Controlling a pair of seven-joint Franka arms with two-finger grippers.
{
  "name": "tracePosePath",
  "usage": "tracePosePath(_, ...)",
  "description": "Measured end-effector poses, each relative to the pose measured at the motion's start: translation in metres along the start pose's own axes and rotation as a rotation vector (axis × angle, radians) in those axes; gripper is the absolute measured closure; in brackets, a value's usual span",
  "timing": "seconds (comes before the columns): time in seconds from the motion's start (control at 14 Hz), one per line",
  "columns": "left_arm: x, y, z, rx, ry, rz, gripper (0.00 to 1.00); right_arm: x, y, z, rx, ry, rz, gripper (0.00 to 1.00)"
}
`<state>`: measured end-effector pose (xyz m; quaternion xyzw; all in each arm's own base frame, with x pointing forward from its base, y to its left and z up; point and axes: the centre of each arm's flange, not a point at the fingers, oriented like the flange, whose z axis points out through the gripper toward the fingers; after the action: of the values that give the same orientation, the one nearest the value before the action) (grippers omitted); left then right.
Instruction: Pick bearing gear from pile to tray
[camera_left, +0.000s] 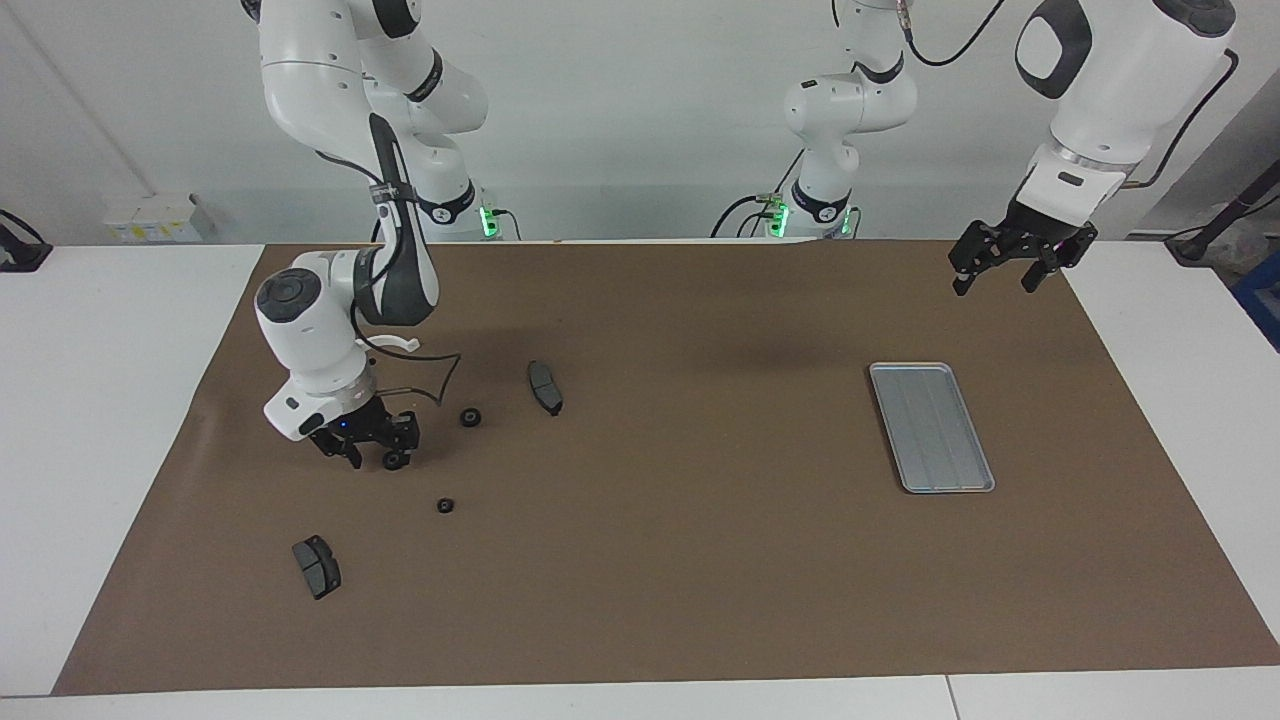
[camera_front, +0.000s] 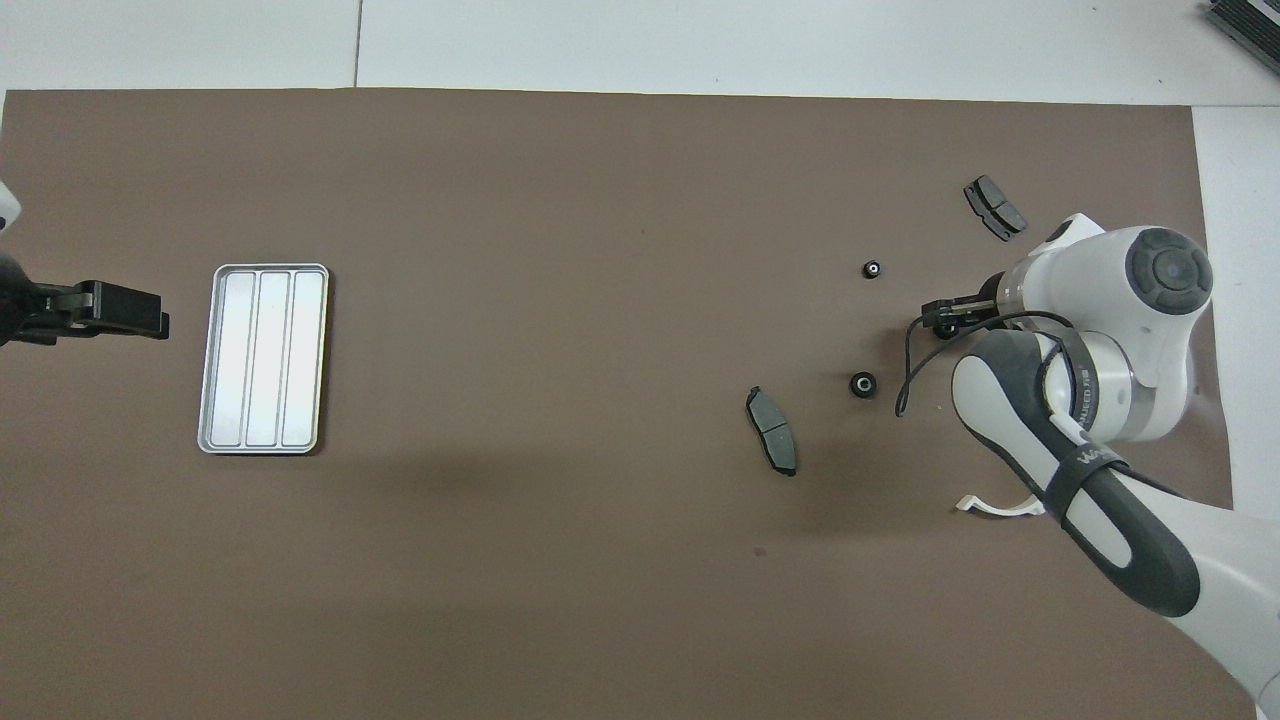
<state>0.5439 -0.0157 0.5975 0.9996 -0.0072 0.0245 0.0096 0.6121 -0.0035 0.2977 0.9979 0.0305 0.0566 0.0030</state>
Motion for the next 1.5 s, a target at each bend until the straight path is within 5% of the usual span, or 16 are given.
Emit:
tracePosePath(0.36,0.000,0.000,0.000,0.000,-0.001,0.000,0.00,-0.004,-0.002,0.011,0.002,-0.019,-0.003,0.38)
tracePosePath(0.57,0.000,0.000,0.000,0.000,-0.001,0.000,0.00,-0.004,-0.002,0.009,0.002,-0.015,-0.003,0.65)
tracePosePath(1.0,0.000,0.000,0.000,0.000,-0.001,0.000,0.00,0.010,-0.020,-0.009,0.013,0.020,0.016,0.65)
tracePosePath(1.5,0.000,0.000,0.000,0.000,0.000,0.000,0.00,0.024,-0.169,-0.045,0.063,0.049,0.154,0.65)
